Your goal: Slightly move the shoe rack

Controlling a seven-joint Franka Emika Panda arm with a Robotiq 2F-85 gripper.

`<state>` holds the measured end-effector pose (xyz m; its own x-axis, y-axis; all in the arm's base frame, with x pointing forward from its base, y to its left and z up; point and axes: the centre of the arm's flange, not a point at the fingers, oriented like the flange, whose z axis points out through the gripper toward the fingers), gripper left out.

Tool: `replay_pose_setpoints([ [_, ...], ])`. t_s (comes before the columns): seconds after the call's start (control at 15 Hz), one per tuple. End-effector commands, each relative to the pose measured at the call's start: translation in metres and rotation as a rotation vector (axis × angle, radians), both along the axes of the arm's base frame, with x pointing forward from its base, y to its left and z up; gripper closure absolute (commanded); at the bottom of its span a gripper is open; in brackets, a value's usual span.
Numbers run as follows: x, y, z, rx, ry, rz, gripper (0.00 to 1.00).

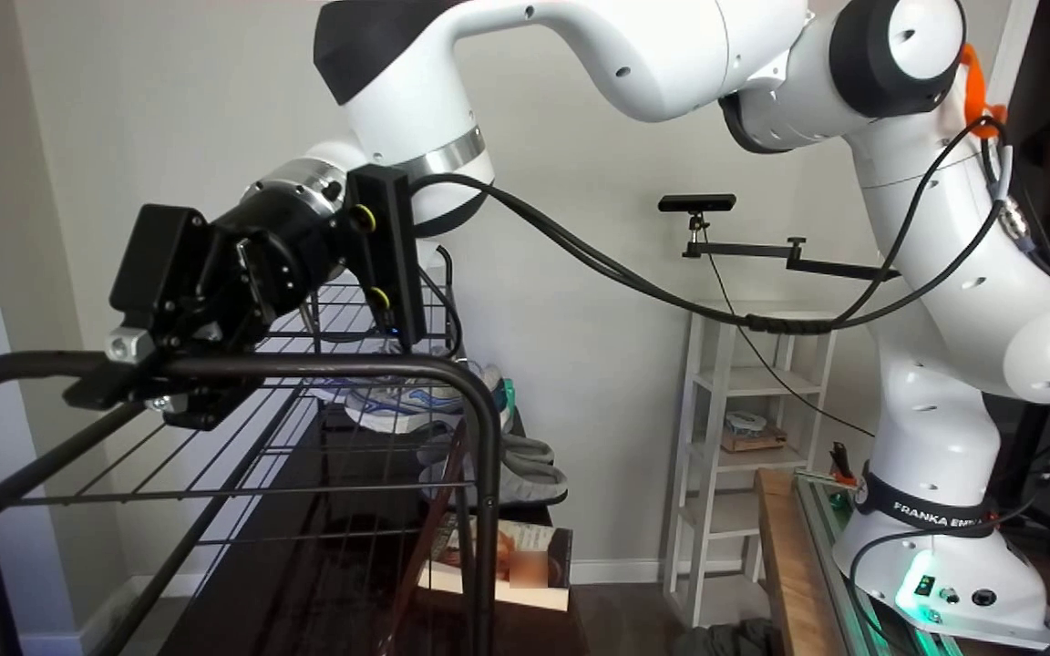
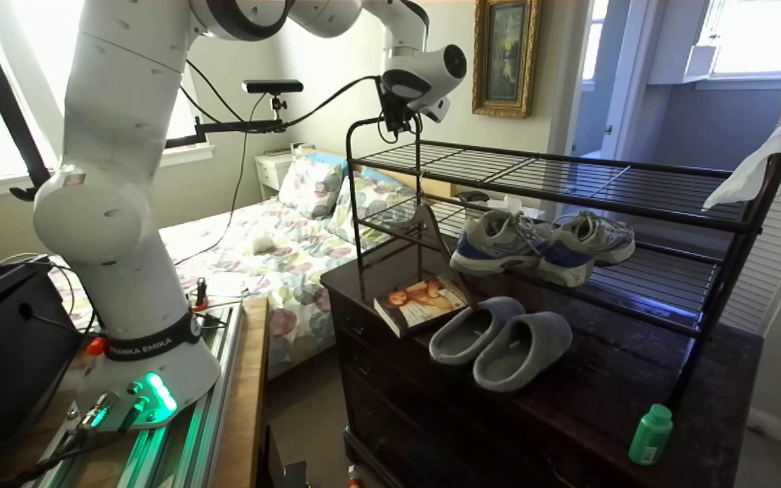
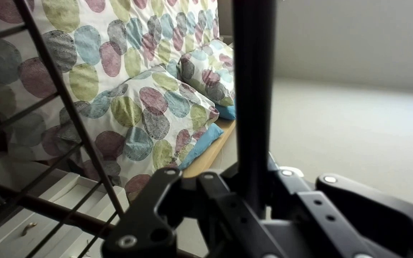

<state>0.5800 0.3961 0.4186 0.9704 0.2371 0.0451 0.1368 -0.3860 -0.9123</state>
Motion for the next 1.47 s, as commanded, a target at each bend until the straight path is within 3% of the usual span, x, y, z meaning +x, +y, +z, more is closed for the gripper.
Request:
replay_pose_setpoints([
  [0.0, 0.007, -0.008, 0.008, -0.008, 0.016, -0.038, 0.99],
  [0.47, 0.008, -0.009, 0.007, -0.024, 0.034, -0.052, 0.99],
  [0.53, 0.008, -0.01, 0.007, -0.032, 0.035, -0.057, 0.71],
  [0.67, 0.008, -0.016, 0.009, -0.056, 0.041, -0.07, 0.65],
  [1.13, 0.0, -0.047, 0.051, -0.134, 0.0, -0.105, 0.15],
  [1.27, -0.013, -0.051, 0.073, -0.166, -0.085, -0.08, 0.01],
  [1.4, -0.022, -0.05, 0.086, -0.159, -0.18, -0.062, 0.0],
])
